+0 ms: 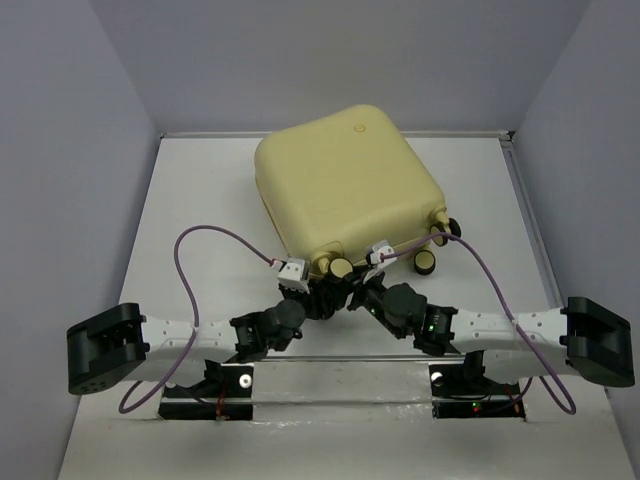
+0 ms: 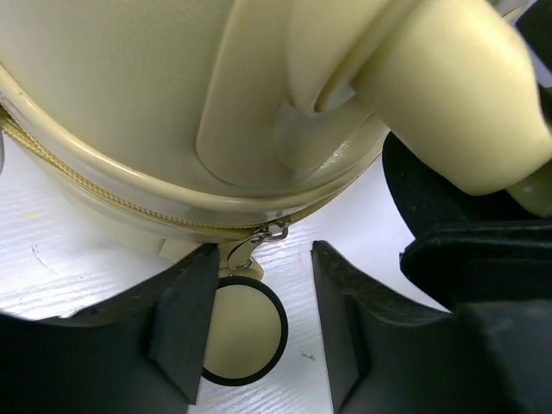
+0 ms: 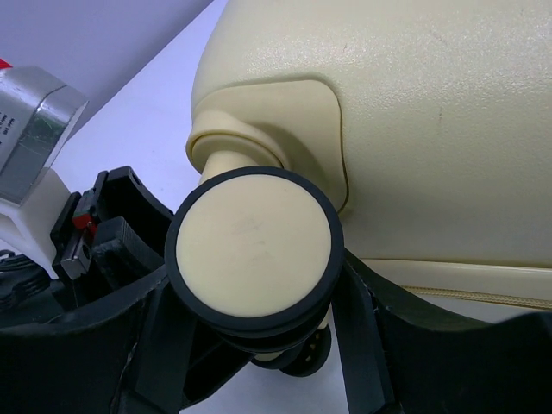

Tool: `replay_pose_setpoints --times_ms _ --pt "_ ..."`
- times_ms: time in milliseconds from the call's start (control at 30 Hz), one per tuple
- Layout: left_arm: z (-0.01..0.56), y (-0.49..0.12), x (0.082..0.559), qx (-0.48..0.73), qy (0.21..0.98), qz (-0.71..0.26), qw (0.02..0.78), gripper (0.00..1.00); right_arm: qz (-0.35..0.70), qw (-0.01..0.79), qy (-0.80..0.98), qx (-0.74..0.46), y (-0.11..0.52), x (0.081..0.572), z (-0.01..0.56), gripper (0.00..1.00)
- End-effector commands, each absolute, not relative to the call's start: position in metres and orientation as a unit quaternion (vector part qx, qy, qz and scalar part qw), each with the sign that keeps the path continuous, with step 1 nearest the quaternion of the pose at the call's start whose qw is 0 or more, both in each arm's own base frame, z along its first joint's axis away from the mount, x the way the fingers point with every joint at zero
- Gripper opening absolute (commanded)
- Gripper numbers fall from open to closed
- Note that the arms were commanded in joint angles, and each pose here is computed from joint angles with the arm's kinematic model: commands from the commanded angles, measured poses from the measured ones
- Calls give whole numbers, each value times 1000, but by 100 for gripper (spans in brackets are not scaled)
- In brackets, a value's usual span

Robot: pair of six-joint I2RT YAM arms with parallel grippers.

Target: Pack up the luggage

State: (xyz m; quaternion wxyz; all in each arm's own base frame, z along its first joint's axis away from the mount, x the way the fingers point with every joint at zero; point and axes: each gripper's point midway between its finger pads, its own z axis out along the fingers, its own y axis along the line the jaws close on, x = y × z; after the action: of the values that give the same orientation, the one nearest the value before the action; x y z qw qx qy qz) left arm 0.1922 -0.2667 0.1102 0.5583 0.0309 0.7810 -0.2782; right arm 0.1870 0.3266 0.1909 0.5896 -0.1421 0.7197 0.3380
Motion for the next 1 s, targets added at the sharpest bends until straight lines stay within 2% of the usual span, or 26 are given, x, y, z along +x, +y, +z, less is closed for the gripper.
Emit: replay_pose_setpoints --times_ms 0,167,200,233,467,667,967 --pt "167 -280 212 -30 729 -314 608 50 421 602 667 -124 352 179 247 7" --pt "173 -272 218 -66 723 -304 617 23 427 594 669 -129 357 174 241 7" --pt "174 -271 219 -71 722 -303 618 13 426 594 670 -128 357 174 240 7" --pt "172 -268 220 -72 725 -292 620 7 427 593 670 -128 357 174 239 7" --pt "159 -240 219 -83 743 -245 618 6 422 596 672 -121 350 175 236 7" --pt "155 -217 210 -110 735 -270 612 6 418 599 673 -118 344 176 235 7" --pt "112 -168 211 -149 790 -167 571 6 405 603 681 -90 315 176 229 7"
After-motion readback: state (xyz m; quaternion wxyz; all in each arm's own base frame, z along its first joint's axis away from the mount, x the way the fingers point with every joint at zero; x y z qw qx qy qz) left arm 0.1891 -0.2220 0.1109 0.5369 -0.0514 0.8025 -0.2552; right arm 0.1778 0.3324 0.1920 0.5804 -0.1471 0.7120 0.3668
